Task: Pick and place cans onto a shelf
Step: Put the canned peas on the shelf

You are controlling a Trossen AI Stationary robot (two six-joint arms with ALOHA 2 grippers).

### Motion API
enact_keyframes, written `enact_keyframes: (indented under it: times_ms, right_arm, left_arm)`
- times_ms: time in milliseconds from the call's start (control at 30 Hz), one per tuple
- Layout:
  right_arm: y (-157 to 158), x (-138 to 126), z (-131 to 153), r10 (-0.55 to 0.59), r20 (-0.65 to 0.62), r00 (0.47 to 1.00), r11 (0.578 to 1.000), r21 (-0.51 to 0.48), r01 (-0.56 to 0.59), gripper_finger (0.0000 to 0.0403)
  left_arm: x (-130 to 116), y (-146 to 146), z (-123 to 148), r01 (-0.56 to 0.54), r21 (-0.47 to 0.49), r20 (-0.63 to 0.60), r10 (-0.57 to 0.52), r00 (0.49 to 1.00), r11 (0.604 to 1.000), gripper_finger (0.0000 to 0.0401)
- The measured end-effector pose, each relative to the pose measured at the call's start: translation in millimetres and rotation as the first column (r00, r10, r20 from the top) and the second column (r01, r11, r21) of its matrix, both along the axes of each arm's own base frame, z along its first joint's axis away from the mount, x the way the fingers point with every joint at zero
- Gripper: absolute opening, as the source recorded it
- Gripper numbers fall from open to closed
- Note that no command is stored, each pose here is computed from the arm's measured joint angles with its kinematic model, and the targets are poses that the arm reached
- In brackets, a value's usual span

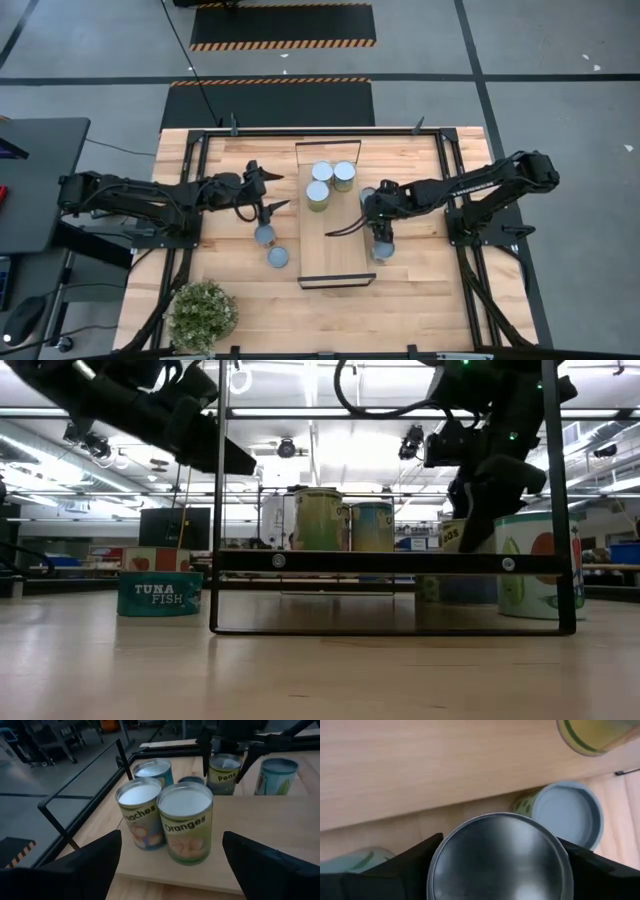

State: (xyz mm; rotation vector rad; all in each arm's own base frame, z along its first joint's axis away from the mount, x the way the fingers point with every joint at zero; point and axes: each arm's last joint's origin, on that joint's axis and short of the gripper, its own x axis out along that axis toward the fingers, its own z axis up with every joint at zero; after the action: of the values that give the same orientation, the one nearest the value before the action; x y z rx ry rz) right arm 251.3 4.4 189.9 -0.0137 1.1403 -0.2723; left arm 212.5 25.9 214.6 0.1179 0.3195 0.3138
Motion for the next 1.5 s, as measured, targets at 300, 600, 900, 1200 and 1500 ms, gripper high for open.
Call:
enact_keyframes:
  times_ms: [300, 600, 900, 1200, 1500]
  right_arm:
    - [-5, 16, 46, -0.062, 0.056, 0.996, 0.998, 0.025, 0.061, 0.0323]
    - [-17, 36, 86, -0.142, 0.264, 0.954, 0.988, 0.099, 0.12, 0.0324]
    - [-13, 66, 59, -0.163, 0.206, 0.965, 0.982, 0.128, 0.138, 0.0324]
    - [-18, 99, 51, -0.163, 0.123, 0.979, 0.986, 0.066, 0.156, 0.0324]
    - [-28, 101, 46, -0.163, 0.091, 0.983, 0.985, 0.068, 0.157, 0.0339]
  left_arm:
    - [-4, 0, -11, -0.025, -0.081, 0.029, 0.028, 0.999, 0.996, 0.0352]
    - [-4, 0, -11, -0.051, -0.12, 0.046, 0.057, 0.997, 0.991, 0.0352]
    - [-5, 1, -10, -0.084, -0.109, 0.048, 0.089, 0.995, 0.99, 0.0352]
    - [-5, 1, -11, -0.084, -0.109, 0.045, 0.09, 0.995, 0.99, 0.0352]
    - [-5, 1, -11, -0.085, -0.109, 0.043, 0.09, 0.995, 0.99, 0.0352]
